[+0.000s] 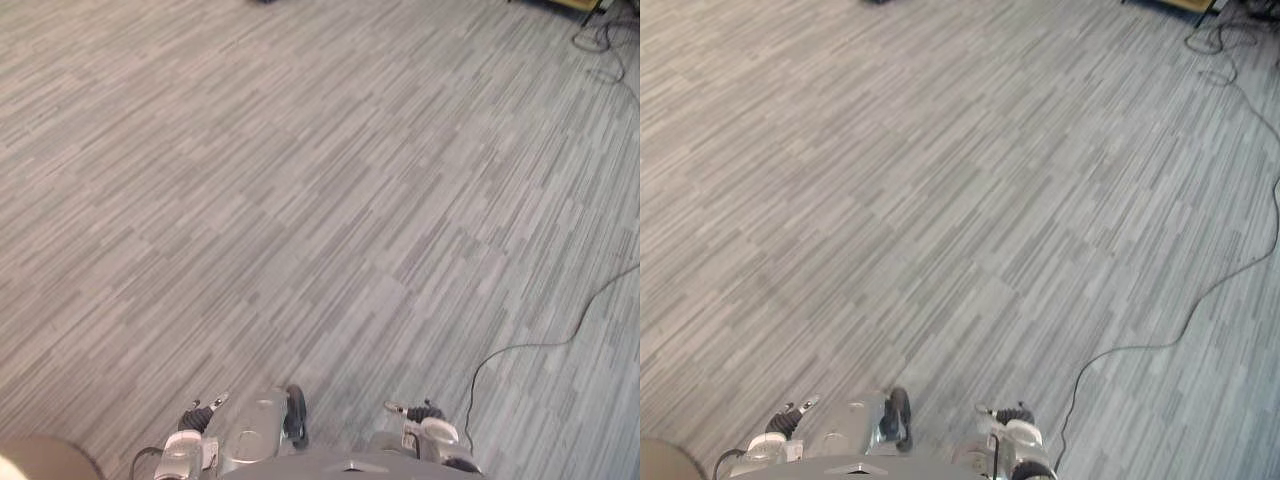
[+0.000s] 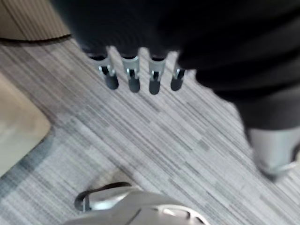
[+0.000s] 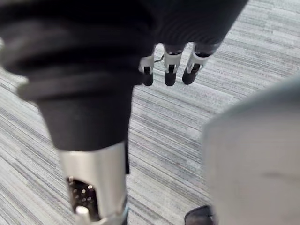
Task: Pick up cushions and gather them together orderly.
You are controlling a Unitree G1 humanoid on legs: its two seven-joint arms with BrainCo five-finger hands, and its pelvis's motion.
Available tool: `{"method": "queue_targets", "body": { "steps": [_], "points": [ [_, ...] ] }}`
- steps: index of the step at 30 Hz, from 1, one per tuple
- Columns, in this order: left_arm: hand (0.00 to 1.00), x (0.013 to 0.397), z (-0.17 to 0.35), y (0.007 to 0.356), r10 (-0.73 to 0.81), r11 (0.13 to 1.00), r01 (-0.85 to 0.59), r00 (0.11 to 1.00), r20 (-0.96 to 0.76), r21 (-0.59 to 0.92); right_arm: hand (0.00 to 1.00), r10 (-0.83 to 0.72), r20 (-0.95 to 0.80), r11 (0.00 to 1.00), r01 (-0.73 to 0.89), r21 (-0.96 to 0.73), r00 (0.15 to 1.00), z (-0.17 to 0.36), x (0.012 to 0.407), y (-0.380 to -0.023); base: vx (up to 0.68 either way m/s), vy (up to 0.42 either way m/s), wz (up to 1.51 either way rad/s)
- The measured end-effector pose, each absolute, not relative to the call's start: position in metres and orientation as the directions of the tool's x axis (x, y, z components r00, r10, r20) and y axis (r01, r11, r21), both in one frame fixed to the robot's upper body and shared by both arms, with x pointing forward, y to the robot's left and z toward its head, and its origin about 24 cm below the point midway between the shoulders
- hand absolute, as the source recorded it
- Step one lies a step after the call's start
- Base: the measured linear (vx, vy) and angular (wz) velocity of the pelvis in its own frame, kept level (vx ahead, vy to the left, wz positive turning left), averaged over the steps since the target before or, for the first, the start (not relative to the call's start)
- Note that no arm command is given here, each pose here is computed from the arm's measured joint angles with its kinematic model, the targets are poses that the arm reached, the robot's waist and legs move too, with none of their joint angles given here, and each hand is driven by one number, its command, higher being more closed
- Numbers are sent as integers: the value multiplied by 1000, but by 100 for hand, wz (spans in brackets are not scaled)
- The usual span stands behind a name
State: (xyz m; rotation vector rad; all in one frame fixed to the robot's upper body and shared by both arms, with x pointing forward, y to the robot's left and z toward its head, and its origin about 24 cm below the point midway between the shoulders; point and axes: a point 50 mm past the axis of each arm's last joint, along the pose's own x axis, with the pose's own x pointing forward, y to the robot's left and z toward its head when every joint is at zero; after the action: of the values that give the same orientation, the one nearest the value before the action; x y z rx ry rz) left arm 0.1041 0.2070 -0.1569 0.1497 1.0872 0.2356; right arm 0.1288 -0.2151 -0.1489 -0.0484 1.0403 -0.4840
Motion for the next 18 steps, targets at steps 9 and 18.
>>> {"method": "queue_targets", "body": {
  "steps": [9,18],
  "points": [
    [0,118,-155,196,219,971,-24,486,-846,237,0,-422,-773,887,392,-245,473,-139,147,-223,378,-19,0],
    [0,126,-155,177,174,979,-1,509,-843,202,0,-455,-750,877,388,-283,480,-133,154,-240,445,-235,3]
  ]
}}
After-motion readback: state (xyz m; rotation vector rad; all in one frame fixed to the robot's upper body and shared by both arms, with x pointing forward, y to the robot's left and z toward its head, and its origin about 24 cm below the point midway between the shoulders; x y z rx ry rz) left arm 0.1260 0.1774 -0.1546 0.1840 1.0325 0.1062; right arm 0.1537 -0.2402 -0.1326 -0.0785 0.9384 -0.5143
